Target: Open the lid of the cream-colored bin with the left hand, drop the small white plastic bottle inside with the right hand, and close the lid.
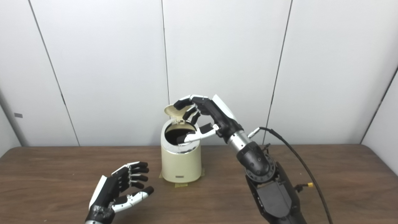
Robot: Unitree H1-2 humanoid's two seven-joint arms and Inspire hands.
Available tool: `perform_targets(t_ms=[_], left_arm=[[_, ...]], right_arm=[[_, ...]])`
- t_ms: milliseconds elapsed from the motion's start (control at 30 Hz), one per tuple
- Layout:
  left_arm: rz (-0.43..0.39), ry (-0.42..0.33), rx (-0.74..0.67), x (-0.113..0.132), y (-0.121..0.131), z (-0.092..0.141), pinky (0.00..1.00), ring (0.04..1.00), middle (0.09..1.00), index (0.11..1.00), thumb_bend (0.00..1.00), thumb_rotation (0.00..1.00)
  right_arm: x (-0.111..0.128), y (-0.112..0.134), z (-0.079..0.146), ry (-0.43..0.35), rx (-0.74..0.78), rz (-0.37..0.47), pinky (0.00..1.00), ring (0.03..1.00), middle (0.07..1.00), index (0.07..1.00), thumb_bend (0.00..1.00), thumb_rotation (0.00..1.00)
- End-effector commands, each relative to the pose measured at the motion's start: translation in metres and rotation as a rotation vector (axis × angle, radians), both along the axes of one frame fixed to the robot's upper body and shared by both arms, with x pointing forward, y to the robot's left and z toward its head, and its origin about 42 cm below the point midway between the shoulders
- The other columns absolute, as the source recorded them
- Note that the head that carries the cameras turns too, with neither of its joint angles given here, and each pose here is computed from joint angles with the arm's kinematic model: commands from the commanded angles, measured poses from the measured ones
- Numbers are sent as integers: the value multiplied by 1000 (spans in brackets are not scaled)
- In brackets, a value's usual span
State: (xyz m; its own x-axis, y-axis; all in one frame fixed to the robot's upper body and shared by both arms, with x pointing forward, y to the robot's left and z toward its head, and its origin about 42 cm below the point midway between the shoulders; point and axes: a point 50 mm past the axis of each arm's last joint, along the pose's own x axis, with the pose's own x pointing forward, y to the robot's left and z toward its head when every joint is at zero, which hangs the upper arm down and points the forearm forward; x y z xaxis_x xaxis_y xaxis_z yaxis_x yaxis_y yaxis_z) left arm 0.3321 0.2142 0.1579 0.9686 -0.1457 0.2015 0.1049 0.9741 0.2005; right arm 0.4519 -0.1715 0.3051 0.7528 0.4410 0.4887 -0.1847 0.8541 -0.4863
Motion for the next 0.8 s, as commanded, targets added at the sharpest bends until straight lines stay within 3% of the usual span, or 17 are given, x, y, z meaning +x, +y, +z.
perform_targets(t_ms=[0, 167, 267, 333, 467, 500, 600, 767], left_arm=[[-12, -86, -3, 7, -1, 23, 586, 654, 715, 735, 683, 86], [-16, -83, -2, 6, 1, 23, 589, 655, 718, 737, 685, 83], [-17, -83, -1, 5, 3, 23, 585, 652, 717, 737, 683, 71], [-18, -87, -2, 5, 5, 23, 587, 657, 716, 734, 688, 69], [-7, -95, -20, 4, 7, 25, 587, 652, 708, 733, 699, 64], [-2, -98, -25, 4, 7, 25, 590, 659, 716, 745, 703, 73], [20, -106, -44, 4, 7, 27, 612, 707, 761, 793, 717, 116], [33, -119, -25, 8, 7, 33, 681, 801, 828, 859, 743, 222]], right_arm=[[-6, -13, 16, -100, 77, 10, 407, 457, 630, 622, 551, 0], [-24, -48, -10, -77, 202, -50, 319, 452, 614, 615, 526, 0], [-36, -70, -30, -64, 230, -103, 354, 451, 625, 625, 526, 0], [-43, -82, -45, -44, 246, -136, 445, 457, 645, 647, 524, 0], [-58, -96, -79, 82, 326, -204, 424, 460, 679, 687, 524, 0], [-61, -97, -87, 110, 333, -218, 466, 530, 712, 716, 644, 69], [-72, -100, -119, 211, 383, -237, 596, 669, 787, 771, 727, 180], [-84, -93, -151, 272, 447, -227, 597, 737, 833, 832, 805, 310]])
